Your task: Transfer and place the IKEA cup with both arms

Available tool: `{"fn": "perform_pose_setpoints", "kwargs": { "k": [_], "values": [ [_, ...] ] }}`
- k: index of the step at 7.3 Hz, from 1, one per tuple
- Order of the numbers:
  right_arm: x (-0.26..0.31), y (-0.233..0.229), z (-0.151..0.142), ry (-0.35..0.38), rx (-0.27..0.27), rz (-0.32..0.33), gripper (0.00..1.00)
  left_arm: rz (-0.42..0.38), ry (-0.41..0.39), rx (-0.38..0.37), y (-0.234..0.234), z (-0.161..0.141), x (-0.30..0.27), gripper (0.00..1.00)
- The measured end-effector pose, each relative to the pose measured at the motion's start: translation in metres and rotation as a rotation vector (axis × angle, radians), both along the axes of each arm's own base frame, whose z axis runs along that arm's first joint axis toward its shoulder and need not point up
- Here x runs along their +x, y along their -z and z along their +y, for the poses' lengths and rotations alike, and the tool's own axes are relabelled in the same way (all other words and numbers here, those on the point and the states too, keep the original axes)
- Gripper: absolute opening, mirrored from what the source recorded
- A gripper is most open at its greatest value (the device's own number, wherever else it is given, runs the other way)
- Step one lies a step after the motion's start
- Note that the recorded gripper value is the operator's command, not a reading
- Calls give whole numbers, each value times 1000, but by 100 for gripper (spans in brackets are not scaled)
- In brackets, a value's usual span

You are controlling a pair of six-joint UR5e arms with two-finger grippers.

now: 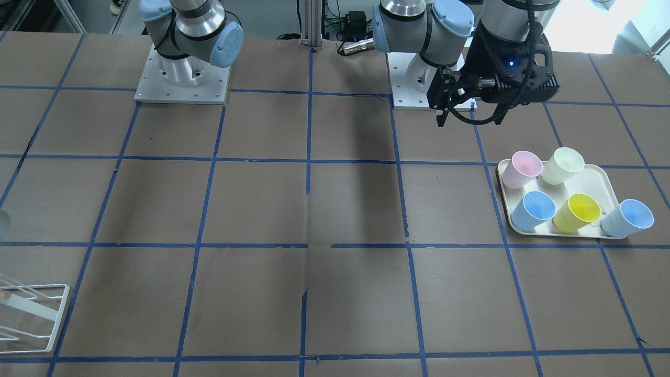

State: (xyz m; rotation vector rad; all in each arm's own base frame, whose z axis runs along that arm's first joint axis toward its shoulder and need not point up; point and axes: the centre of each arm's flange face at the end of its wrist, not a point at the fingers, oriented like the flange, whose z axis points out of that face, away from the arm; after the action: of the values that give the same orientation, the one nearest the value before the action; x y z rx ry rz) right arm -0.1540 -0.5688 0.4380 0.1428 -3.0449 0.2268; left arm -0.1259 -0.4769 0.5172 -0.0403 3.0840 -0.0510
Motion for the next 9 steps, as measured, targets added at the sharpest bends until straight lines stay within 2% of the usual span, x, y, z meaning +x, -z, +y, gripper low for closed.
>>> {"fn": "perform_pose_setpoints", "kwargs": {
  "k": [2,3,6,7,8,9],
  "values": [
    [44,-49,34,-11,-1,-19,0,11,6,3,1,-1,-1,100],
    [83,-60,40,11,2,-43,0,27,14,5,2,-1,-2,100],
    [222,-54,51,137,65,-115,0,87,50,22,0,0,17,100],
    [266,-51,60,163,90,-158,0,140,67,49,0,1,43,100],
    [306,-50,68,181,114,-238,0,212,80,79,1,4,77,100],
    [338,-51,76,192,142,-344,0,303,86,93,3,8,114,100]
  ]
}}
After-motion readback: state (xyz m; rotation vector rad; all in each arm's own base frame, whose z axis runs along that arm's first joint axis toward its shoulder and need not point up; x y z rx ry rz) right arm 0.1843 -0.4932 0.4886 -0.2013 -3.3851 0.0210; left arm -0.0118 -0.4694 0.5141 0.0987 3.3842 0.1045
